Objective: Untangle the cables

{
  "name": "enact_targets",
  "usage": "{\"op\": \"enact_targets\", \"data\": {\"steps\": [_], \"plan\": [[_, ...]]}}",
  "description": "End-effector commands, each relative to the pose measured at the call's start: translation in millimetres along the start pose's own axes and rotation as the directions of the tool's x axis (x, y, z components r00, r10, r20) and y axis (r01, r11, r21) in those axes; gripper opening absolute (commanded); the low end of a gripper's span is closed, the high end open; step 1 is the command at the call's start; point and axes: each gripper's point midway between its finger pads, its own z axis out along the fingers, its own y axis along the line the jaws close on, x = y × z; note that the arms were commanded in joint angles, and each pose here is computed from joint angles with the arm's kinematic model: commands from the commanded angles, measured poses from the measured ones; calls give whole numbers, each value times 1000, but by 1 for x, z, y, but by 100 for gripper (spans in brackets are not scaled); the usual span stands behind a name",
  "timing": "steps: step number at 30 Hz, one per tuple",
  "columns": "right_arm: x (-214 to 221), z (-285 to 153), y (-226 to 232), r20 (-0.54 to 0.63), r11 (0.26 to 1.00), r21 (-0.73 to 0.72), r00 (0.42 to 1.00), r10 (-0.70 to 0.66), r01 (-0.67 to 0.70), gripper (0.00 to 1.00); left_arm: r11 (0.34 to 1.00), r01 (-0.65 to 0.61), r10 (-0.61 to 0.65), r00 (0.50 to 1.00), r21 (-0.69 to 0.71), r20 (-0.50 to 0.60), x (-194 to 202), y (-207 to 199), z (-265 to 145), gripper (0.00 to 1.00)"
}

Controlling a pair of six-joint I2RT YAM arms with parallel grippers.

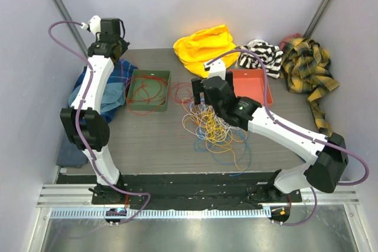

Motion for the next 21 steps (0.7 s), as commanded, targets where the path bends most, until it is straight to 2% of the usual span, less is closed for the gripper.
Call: {"op": "enact_targets", "data": {"steps": [1, 4, 7, 15, 21], "plan": [[-22, -14, -3, 65, 998, -18, 996, 67, -66, 100, 998, 31, -34, 998, 48, 59, -32, -13, -20, 0], [-21, -16, -6, 66, 998, -12, 995, 68, -67, 100, 998, 21, -25, 997, 55, 70, -39, -14, -27, 0], [-16, -18, -10, 63, 998, -6, 996, 69, -69, 100, 997, 18, -20, 1000, 76, 23, -25, -15, -32, 0], [0, -23, -16, 42, 997, -5, 996, 78, -78, 100, 979, 2, 28, 988, 202, -149, 73, -42, -60, 0], [2, -28, -21, 45, 997, 4, 996, 82, -83, 100, 969, 11, 44, 976, 248, -214, 113, -54, -70, 0]]}}
